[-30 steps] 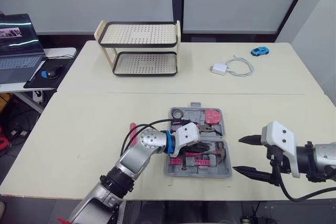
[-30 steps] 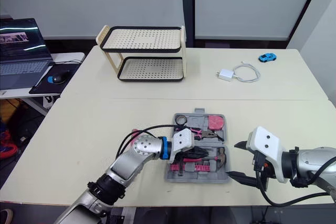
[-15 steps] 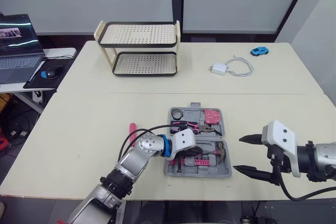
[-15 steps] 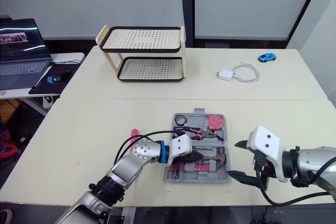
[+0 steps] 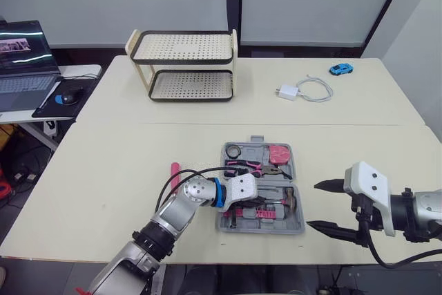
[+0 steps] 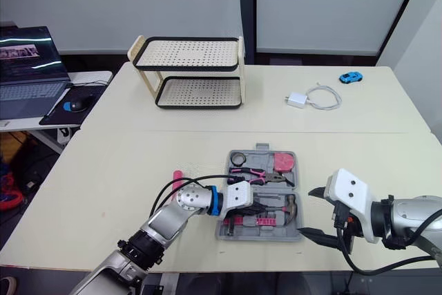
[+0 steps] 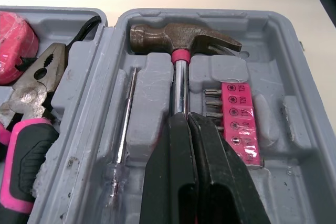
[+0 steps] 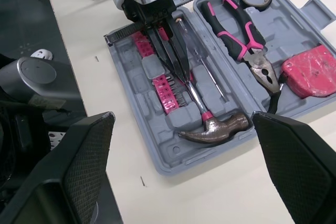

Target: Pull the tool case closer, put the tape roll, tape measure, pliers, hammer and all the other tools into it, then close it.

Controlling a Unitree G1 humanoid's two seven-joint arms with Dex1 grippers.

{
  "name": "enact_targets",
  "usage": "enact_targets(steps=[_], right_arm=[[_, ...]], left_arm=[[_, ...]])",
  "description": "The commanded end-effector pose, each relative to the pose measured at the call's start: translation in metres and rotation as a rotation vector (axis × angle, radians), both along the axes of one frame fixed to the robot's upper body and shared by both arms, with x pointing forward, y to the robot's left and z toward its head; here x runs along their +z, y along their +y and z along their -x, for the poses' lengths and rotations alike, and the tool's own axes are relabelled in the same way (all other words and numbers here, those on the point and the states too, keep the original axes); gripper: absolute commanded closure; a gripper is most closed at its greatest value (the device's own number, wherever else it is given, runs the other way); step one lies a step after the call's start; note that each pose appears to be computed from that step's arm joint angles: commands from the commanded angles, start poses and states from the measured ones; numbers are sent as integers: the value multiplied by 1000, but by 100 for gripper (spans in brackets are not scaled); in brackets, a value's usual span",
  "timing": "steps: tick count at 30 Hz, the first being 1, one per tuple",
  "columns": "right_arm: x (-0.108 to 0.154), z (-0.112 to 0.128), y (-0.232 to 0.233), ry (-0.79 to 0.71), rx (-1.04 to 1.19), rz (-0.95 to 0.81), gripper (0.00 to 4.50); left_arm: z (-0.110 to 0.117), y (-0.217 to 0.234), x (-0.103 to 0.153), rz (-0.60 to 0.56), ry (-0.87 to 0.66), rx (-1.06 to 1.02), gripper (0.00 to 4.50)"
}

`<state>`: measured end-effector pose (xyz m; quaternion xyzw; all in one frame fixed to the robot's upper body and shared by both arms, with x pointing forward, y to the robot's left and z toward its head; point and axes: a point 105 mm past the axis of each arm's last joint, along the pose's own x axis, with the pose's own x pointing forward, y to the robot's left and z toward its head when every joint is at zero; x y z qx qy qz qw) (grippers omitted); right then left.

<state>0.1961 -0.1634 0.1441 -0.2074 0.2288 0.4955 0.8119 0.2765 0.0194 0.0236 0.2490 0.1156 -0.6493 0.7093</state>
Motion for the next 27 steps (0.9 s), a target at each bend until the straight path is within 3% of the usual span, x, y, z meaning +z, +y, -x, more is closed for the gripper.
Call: enact_targets(steps=[1,5,11,14,17,23,27], right_arm=[[8,0,0,-46,21,19,0],[7,-2,-3,-49,15,26,0],[4,-22,-25,-111,-36,52,0],[5,-35,-42,-154,-65,65,0],[2,-47,-72,-184,-119,106,0],[-5,-57,-132,-237,-283,142,0],[-12,-56,-154,-251,-367,113,0]], left_arm=[[3,9,-22,-73,49,30,447],[1,3,3,46,32,26,447],[-13,37,83,230,-63,144,447],[-17,81,108,229,-90,253,390],[-17,152,121,159,-111,439,302],[6,285,109,-10,-87,809,114],[30,341,87,-85,-50,983,3]])
